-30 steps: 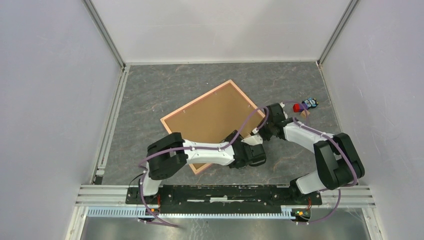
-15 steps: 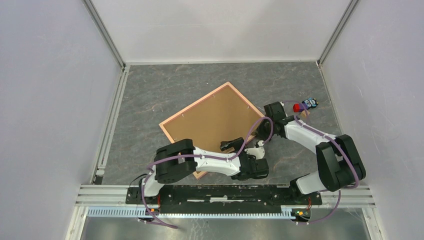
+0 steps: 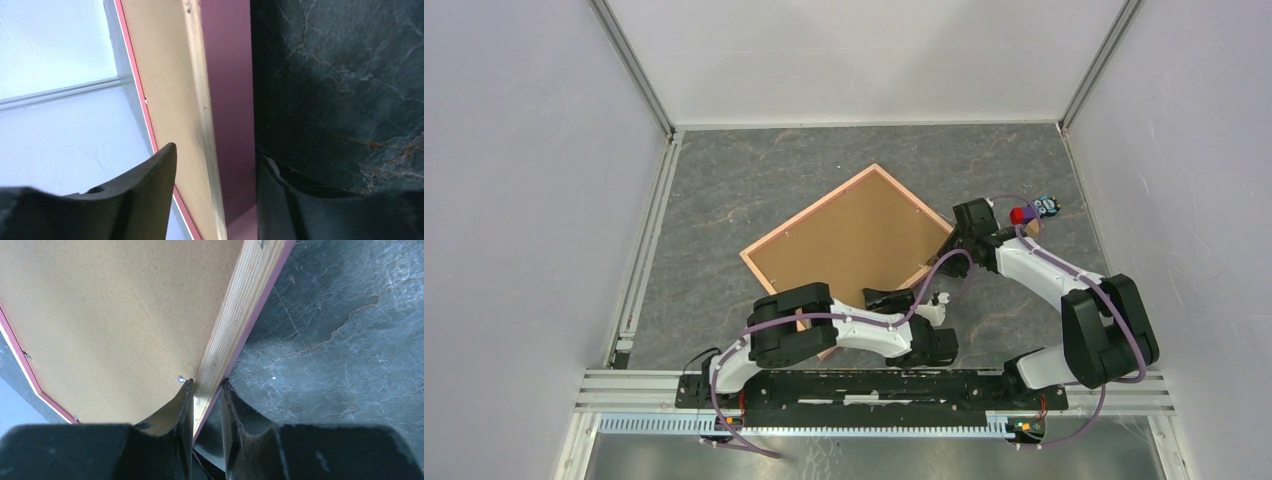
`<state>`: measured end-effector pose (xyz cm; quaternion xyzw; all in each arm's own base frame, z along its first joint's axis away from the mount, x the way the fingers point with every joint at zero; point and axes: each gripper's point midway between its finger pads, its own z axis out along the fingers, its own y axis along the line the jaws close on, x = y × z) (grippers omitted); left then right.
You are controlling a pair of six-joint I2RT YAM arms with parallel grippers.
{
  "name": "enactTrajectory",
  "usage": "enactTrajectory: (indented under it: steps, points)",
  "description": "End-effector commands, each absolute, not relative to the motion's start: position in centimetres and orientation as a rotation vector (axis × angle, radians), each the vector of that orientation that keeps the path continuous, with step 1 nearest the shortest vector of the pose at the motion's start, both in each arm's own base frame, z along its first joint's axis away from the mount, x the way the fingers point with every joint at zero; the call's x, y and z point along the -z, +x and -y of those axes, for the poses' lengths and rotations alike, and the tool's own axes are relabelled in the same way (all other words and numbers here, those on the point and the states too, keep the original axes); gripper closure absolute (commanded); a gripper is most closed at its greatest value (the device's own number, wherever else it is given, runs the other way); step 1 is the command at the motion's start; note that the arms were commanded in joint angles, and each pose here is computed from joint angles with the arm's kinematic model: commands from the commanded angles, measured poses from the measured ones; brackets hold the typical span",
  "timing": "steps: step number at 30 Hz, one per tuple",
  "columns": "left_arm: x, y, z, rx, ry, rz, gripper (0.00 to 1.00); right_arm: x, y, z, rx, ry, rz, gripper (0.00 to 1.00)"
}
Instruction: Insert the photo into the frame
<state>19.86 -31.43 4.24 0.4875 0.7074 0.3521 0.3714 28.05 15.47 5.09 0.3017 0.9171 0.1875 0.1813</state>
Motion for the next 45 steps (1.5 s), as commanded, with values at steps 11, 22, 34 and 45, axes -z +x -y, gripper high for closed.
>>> enactTrajectory:
  steps: [11,22,34,45]
  points:
    - [-11.6,19.6,30.8,-0.964,1.238,-1.699,0.83,-15.5,36.4,-11.7,-0.239,0.434,-2.268,0.12]
    - [-19.2,19.5,30.2,-0.888,1.181,-1.72,0.98,-23.3,39.8,-4.1,0.144,0.055,-1.963,0.02]
    - [-25.7,21.3,27.2,-0.718,0.993,-1.846,0.98,-23.8,43.1,-0.3,0.222,0.115,-1.967,0.02]
    - [-33.5,23.6,26.8,-0.113,0.743,-1.984,0.98,-19.8,42.0,-1.1,0.142,0.042,-1.935,0.02]
